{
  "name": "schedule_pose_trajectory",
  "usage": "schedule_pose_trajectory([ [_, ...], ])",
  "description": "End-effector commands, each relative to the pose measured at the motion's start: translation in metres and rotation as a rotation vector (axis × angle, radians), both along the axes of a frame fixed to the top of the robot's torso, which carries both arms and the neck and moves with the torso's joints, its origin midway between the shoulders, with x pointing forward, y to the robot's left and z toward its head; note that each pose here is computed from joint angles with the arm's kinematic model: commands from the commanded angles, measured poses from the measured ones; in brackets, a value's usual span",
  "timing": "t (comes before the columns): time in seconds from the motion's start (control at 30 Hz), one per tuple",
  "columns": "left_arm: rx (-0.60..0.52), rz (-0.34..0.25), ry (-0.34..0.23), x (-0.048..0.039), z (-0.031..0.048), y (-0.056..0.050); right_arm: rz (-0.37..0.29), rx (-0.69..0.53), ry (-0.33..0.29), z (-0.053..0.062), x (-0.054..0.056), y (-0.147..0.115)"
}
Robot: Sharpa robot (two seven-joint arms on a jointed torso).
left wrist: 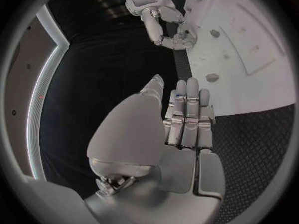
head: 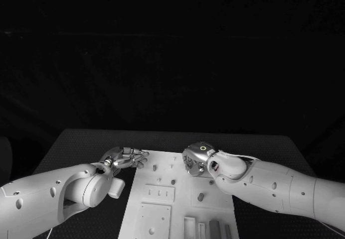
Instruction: Assemble the parts on the task board
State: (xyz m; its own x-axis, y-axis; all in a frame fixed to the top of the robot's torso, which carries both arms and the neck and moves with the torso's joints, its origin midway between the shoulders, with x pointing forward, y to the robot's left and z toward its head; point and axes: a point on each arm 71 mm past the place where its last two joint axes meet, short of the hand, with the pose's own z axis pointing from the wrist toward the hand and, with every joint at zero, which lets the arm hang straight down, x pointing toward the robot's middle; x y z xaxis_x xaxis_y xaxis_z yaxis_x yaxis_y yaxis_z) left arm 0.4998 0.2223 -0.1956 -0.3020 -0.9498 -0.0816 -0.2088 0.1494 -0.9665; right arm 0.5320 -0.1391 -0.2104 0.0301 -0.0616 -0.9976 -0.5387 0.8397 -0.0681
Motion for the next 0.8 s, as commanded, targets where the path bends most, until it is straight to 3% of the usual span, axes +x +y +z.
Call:
schedule_pose_trajectory([
  [0.03, -0.004, -0.012, -0.013, 0.0004, 0.0020, -0.003, -0.008, -0.016, -0.076, 0.005, 0.001, 0.005],
  [0.8, -0.003, -0.015, -0.019, 0.0026, 0.0030, -0.006, 0.020, 0.008, -0.170, 0.021, 0.004, 0.030],
])
